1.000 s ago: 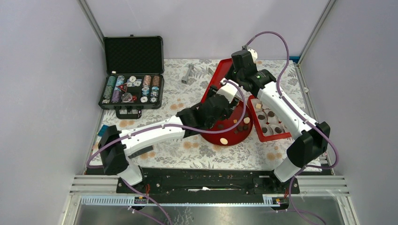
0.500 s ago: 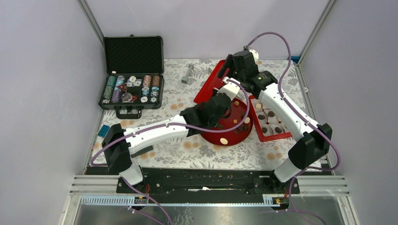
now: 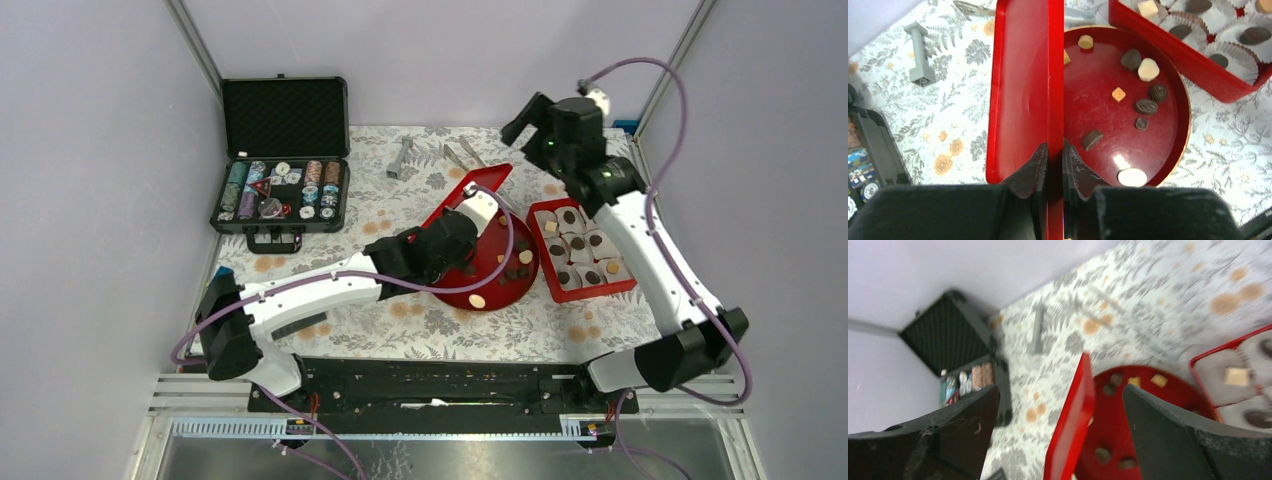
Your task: Pack the chocolate
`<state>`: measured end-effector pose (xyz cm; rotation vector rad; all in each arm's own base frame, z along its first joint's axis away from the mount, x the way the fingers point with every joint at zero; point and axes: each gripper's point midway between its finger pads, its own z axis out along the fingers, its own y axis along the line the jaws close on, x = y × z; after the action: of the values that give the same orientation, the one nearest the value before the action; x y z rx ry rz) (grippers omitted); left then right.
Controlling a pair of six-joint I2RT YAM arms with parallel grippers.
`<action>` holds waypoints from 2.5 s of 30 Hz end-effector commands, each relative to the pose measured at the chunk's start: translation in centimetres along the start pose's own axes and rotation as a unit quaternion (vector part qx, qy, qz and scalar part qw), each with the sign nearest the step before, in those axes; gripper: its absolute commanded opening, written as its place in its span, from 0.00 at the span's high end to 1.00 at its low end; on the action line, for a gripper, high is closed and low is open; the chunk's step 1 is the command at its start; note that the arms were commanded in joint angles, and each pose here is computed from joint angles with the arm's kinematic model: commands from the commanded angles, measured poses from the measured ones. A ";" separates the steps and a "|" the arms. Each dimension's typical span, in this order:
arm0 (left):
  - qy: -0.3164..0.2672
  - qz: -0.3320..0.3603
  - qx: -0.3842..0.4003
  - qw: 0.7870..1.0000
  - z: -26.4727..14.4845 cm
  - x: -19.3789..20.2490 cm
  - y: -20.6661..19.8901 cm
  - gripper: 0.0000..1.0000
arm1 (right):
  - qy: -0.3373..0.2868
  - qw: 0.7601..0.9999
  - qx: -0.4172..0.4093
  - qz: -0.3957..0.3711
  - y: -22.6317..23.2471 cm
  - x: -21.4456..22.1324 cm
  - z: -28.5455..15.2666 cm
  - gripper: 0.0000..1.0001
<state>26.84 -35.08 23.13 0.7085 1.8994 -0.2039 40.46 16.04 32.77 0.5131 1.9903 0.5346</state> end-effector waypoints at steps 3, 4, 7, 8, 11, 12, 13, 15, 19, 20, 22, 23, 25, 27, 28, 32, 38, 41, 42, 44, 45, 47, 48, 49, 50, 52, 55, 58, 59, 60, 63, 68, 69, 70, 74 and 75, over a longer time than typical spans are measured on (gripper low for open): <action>-0.042 -0.050 0.025 0.998 -3.3 -3.4 1.5 1.00 | -0.138 0.988 0.061 -0.021 -4.8 -7.7 -4.8 0.00; -0.044 -0.057 0.026 0.997 -3.6 -3.7 2.0 1.00 | -0.146 0.986 0.076 -0.031 -5.9 -7.9 -5.4 0.00; -0.060 -0.083 0.027 0.994 -5.2 -5.7 4.3 1.00 | -0.132 0.982 0.119 -0.066 -9.0 -7.0 -5.8 0.00; -0.070 -0.094 0.026 0.993 -5.8 -6.5 5.3 1.00 | -0.111 0.983 0.120 -0.087 -9.7 -5.9 -5.4 0.00; -0.113 -0.133 0.027 0.984 -8.3 -9.3 8.4 1.00 | 0.011 0.987 0.068 -0.148 -10.0 0.1 -3.1 0.00; -0.126 -0.147 0.029 0.981 -9.1 -10.2 9.5 1.00 | 0.060 0.986 0.035 -0.153 -9.6 2.6 -2.5 0.00; -0.139 -0.163 0.025 0.976 -10.0 -11.1 10.7 1.00 | 0.093 0.983 0.026 -0.154 -9.9 4.6 -2.0 0.00; -0.162 -0.182 0.012 0.970 -11.5 -12.6 12.7 1.00 | 0.137 0.977 0.008 -0.163 -9.8 8.4 -1.4 0.00; -0.196 -0.206 -0.003 0.959 -14.0 -14.9 14.6 1.00 | 0.198 0.966 0.001 -0.169 -9.7 14.1 -0.8 0.00; -0.200 -0.210 -0.003 0.957 -14.3 -15.1 14.7 1.00 | 0.214 0.962 -0.004 -0.168 -9.4 15.5 -0.8 0.01; -0.201 -0.217 -0.002 0.955 -14.5 -15.3 14.8 1.00 | 0.238 0.956 -0.017 -0.169 -8.9 17.9 -0.7 0.00; -0.198 -0.221 -0.003 0.955 -14.4 -15.2 14.9 1.00 | 0.249 0.953 -0.027 -0.170 -8.5 19.1 -0.7 0.00; -0.196 -0.229 -0.001 0.954 -14.3 -15.3 14.9 1.00 | 0.272 0.946 -0.051 -0.171 -7.3 21.4 -0.6 0.00; -0.197 -0.236 0.005 0.952 -14.4 -15.5 14.8 1.00 | 0.291 0.938 -0.073 -0.174 -5.8 23.6 0.0 0.00; -0.200 -0.239 0.009 0.950 -14.5 -15.8 14.7 1.00 | 0.299 0.934 -0.086 -0.174 -4.8 24.6 0.2 0.00; -0.223 -0.251 0.018 0.942 -15.9 -17.2 14.9 1.00 | 0.336 0.918 -0.140 -0.156 -1.8 28.2 1.0 0.00; -0.255 -0.253 0.024 0.933 -18.2 -19.0 15.6 1.00 | 0.383 0.896 -0.172 -0.145 0.3 32.4 2.4 0.00; -0.259 -0.253 0.023 0.932 -18.7 -19.2 15.8 1.00 | 0.397 0.887 -0.184 -0.151 1.3 33.9 2.6 0.00; -0.261 -0.253 0.024 0.931 -18.8 -19.3 15.8 1.00 | 0.401 0.884 -0.187 -0.154 1.7 34.4 2.7 0.00; -0.265 -0.254 0.024 0.930 -19.1 -19.5 15.9 1.00 | 0.409 0.878 -0.192 -0.159 2.4 35.3 3.0 0.00; -0.266 -0.255 0.025 0.929 -19.2 -19.6 15.8 1.00 | 0.416 0.875 -0.190 -0.162 2.4 36.1 3.4 0.00; -0.269 -0.257 0.029 0.928 -19.4 -19.8 15.8 1.00 | 0.423 0.868 -0.200 -0.163 3.4 37.1 3.8 0.00; -0.270 -0.258 0.031 0.927 -19.5 -19.9 15.8 1.00 | 0.427 0.866 -0.203 -0.164 3.8 37.7 4.0 0.00; -0.274 -0.258 0.033 0.926 -19.8 -20.1 15.8 1.00 | 0.430 0.863 -0.208 -0.166 4.3 38.2 4.1 0.00; -0.276 -0.259 0.035 0.925 -20.0 -20.2 15.8 1.00 | 0.435 0.859 -0.212 -0.166 4.7 38.8 4.2 0.00; -0.283 -0.259 0.040 0.923 -20.6 -20.5 15.8 1.00 | 0.446 0.851 -0.223 -0.165 5.7 39.8 4.4 0.01; -0.291 -0.259 0.042 0.920 -21.2 -20.6 15.9 1.00 | 0.456 0.839 -0.246 -0.168 7.7 41.3 4.5 0.00; -0.291 -0.258 0.045 0.920 -21.3 -20.6 15.8 1.00 | 0.461 0.826 -0.271 -0.177 10.2 42.3 4.7 0.00; -0.290 -0.258 0.046 0.921 -21.2 -20.5 15.7 1.00 | 0.461 0.823 -0.279 -0.181 11.2 42.6 4.8 0.00; -0.289 -0.258 0.048 0.921 -21.2 -20.5 15.7 1.00 | 0.461 0.819 -0.289 -0.184 12.2 42.8 4.8 0.00; -0.288 -0.260 0.052 0.920 -21.2 -20.4 15.5 1.00 | 0.466 0.805 -0.311 -0.196 14.9 44.0 4.9 0.00; -0.296 -0.265 0.050 0.916 -22.2 -20.4 15.8 1.00 | 0.464 0.794 -0.316 -0.232 18.3 44.5 4.9 0.00; -0.299 -0.265 0.051 0.915 -22.4 -20.5 15.9 1.00 | 0.455 0.799 -0.313 -0.238 18.7 43.9 5.0 0.00; -0.301 -0.266 0.052 0.914 -22.7 -20.5 15.9 1.00 | 0.441 0.806 -0.305 -0.249 18.9 42.9 5.1 0.01; -0.316 -0.268 0.056 0.908 -23.7 -21.0 16.1 1.00 | 0.366 0.839 -0.253 -0.314 17.4 38.7 5.9 0.01; -0.318 -0.265 0.056 0.908 -23.7 -21.1 16.1 1.00 | 0.348 0.847 -0.231 -0.330 16.5 37.6 6.2 0.00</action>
<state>24.74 -20.82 49.04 0.1760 1.5966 -0.7093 29.12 56.32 9.51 -0.7872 2.4521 1.0928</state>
